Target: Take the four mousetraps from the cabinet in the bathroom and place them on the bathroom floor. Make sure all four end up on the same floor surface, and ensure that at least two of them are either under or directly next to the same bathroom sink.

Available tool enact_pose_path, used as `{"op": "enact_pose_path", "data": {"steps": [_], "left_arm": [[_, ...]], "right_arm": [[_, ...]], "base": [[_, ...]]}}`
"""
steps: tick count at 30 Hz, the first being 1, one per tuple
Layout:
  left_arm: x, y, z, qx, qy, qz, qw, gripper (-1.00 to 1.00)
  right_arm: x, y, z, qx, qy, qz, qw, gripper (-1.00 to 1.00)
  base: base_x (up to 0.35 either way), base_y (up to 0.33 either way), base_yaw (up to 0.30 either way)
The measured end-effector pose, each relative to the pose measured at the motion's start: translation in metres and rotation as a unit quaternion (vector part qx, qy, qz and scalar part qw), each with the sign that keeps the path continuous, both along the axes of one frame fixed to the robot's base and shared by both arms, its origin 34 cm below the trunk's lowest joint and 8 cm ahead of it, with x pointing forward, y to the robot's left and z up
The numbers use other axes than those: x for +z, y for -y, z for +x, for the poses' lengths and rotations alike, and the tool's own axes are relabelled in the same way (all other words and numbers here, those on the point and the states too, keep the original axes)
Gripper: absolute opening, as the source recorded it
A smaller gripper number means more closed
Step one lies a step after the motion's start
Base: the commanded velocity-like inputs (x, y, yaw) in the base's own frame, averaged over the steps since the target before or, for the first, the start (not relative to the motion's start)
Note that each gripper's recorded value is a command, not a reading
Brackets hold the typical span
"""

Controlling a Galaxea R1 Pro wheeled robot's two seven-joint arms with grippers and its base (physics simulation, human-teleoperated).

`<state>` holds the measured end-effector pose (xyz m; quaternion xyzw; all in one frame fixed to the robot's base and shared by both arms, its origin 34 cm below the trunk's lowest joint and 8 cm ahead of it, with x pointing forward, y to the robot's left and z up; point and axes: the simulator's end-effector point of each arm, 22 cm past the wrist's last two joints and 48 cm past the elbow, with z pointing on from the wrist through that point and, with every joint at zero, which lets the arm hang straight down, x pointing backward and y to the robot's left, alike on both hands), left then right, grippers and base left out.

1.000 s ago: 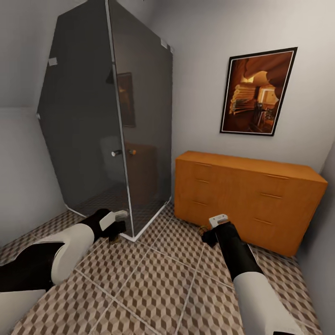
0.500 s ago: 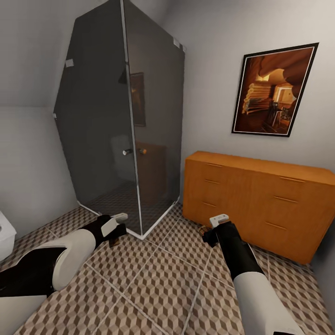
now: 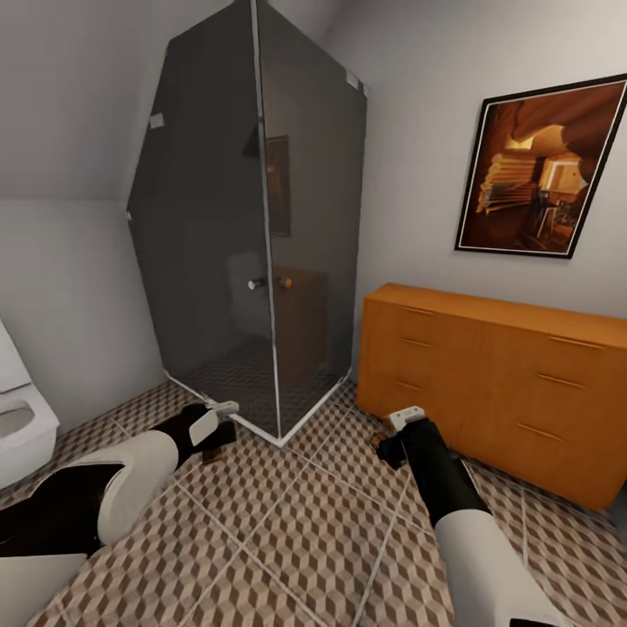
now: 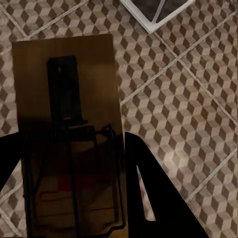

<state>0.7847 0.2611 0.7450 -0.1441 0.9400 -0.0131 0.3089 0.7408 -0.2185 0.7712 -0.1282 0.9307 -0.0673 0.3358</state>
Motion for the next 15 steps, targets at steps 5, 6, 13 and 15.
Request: {"op": "enact_pose_path", "data": {"steps": [5, 6, 13, 15], "left_arm": [[-0.008, -0.006, -0.005, -0.004, -0.005, 0.016, 0.9999, -1.00], [-0.011, -0.007, -0.007, -0.005, -0.007, 0.019, 0.9998, -1.00], [-0.024, -0.016, -0.014, -0.010, -0.012, 0.039, 0.9991, -1.00], [-0.024, -0.016, -0.013, -0.010, -0.010, 0.040, 0.9991, -1.00]], "right_arm": [[-0.013, -0.003, -0.005, 0.004, -0.014, -0.003, 0.9999, -1.00], [-0.013, -0.003, -0.005, 0.004, -0.015, -0.003, 0.9999, -1.00], [-0.016, -0.005, -0.005, 0.007, -0.015, -0.003, 0.9999, -1.00], [-0.017, -0.006, -0.005, 0.008, -0.015, -0.003, 0.9999, -1.00]], "base": [[0.000, 0.000, 0.297], [0.000, 0.000, 0.299], [0.000, 0.000, 0.300], [0.000, 0.000, 0.300]]}}
